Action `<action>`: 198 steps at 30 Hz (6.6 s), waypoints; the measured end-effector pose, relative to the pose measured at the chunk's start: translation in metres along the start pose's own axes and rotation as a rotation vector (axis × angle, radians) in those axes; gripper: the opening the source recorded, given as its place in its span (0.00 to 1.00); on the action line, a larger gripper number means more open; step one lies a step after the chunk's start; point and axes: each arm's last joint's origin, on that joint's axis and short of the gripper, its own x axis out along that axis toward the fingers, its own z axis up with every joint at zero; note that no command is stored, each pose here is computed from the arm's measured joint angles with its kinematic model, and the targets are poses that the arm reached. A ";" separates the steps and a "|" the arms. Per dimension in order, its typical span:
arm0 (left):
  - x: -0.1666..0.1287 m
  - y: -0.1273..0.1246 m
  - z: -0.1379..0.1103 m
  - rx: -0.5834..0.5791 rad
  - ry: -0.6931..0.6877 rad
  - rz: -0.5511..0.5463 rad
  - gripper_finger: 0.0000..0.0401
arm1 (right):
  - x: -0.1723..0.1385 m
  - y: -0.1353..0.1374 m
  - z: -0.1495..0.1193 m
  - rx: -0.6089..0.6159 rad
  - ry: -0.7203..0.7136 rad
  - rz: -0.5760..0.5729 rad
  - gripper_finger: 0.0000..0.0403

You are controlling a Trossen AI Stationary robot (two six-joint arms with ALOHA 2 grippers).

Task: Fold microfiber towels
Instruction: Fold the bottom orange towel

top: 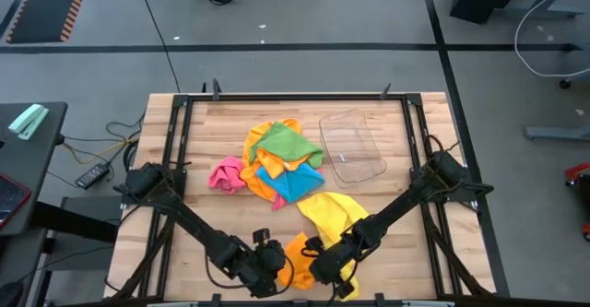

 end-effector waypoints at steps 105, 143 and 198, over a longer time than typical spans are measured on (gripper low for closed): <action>0.034 0.001 -0.020 0.104 -0.027 0.129 0.03 | 0.005 -0.071 -0.004 0.183 0.000 -0.037 0.34; 0.000 0.003 0.001 0.145 -0.003 0.036 0.06 | -0.002 -0.091 -0.009 0.176 0.042 -0.260 0.54; 0.006 0.016 0.022 0.011 -0.021 -0.003 0.04 | 0.000 -0.083 -0.009 0.146 0.045 -0.261 0.54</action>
